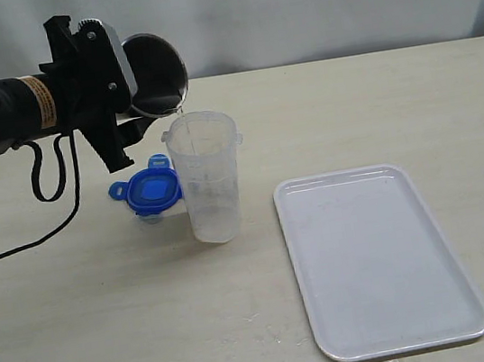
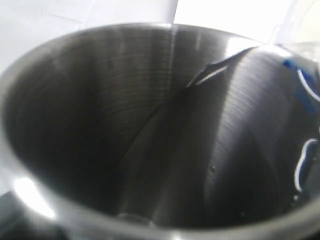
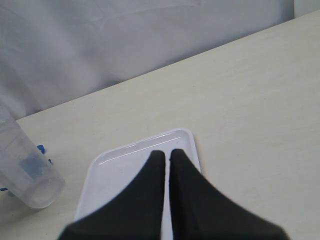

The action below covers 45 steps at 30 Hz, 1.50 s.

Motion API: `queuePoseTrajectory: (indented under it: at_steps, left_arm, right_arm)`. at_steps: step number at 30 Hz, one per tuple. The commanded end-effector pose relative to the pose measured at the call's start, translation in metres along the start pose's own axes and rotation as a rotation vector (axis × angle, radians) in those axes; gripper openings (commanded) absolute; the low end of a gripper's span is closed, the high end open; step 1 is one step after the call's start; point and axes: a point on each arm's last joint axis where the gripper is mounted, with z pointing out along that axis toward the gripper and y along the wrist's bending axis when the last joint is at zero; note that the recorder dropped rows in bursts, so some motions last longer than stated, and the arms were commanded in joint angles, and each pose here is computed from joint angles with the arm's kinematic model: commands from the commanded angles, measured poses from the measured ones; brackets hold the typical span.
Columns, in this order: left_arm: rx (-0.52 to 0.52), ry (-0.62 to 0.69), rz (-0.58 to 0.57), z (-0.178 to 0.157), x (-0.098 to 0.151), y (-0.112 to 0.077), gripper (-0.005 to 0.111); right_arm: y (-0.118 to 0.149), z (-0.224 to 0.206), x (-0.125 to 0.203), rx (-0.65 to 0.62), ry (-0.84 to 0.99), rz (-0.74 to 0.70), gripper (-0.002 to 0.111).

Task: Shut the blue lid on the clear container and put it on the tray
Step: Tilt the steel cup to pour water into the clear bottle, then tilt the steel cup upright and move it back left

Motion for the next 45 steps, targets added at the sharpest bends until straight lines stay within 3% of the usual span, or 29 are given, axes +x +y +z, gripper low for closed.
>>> queuePoseTrajectory:
  at_steps: [1, 28, 32, 45]
  left_arm:
    - [-0.028, -0.047, 0.003, -0.0019, -0.0097, 0.0062, 0.0]
    - [-0.028, -0.043, -0.01, -0.0019, -0.0093, 0.0062, 0.0]
    - [-0.028, -0.043, -0.048, -0.0019, -0.0092, 0.0063, 0.0]
    - [-0.02, -0.04, -0.397, -0.0018, -0.0086, 0.0062, 0.0]
  right_arm:
    - [-0.0005, 0.0001, 0.001, 0.002, 0.0, 0.002, 0.004]
    - [-0.0005, 0.0001, 0.001, 0.002, 0.0, 0.002, 0.004]
    - [-0.0005, 0.0001, 0.001, 0.002, 0.0, 0.002, 0.004]
    - [-0.0005, 0.0001, 0.001, 0.002, 0.0, 0.002, 0.004]
